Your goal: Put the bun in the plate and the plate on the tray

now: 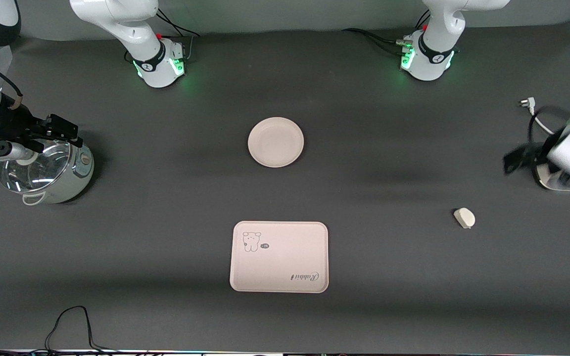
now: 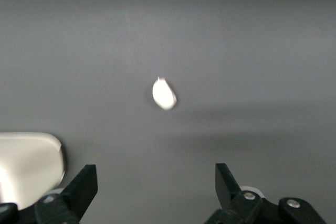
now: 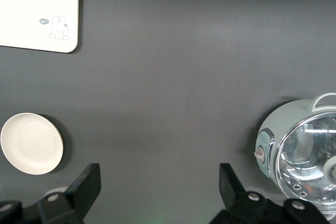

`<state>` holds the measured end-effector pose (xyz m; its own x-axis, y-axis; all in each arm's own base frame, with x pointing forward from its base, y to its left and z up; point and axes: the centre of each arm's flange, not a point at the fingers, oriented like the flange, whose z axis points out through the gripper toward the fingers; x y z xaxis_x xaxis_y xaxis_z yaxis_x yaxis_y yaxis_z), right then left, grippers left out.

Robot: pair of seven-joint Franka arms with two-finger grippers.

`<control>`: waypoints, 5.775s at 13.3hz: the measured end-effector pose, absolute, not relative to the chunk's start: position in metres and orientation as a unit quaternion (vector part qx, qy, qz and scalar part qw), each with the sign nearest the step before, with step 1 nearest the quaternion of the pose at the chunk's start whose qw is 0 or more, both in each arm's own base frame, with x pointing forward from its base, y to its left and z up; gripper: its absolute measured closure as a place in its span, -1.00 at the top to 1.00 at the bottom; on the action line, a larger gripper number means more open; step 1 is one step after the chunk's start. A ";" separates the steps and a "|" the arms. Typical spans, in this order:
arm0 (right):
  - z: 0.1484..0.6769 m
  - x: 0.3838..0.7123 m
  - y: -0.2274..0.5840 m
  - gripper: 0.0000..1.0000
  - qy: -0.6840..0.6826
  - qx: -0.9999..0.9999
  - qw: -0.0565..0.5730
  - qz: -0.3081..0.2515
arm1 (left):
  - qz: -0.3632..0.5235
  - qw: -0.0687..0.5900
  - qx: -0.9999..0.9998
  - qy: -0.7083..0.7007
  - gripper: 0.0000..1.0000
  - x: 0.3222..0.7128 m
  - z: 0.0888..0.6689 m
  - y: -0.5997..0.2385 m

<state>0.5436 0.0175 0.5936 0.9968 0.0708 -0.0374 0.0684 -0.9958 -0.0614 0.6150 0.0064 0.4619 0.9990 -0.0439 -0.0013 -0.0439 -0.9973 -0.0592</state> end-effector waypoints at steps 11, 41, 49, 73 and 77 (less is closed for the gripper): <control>0.508 0.589 0.056 1.00 -0.056 -0.995 0.051 0.061 | 0.027 -0.013 -0.997 -0.077 0.86 0.628 0.189 0.056; 0.306 0.581 0.122 1.00 0.060 -0.978 0.123 0.155 | 0.045 -0.006 -0.993 -0.106 0.99 0.373 0.306 -0.556; 0.298 0.558 0.137 1.00 0.050 -0.981 0.117 0.146 | 0.025 0.030 -0.993 -0.112 1.00 0.367 0.218 -0.566; 0.201 0.378 0.307 0.99 0.036 -0.984 0.153 0.079 | 0.006 0.002 -1.000 0.029 1.00 0.566 0.626 0.006; 0.190 0.358 0.324 0.90 0.043 -0.985 0.154 0.059 | -0.001 0.001 -0.999 0.040 1.00 0.563 0.632 -0.001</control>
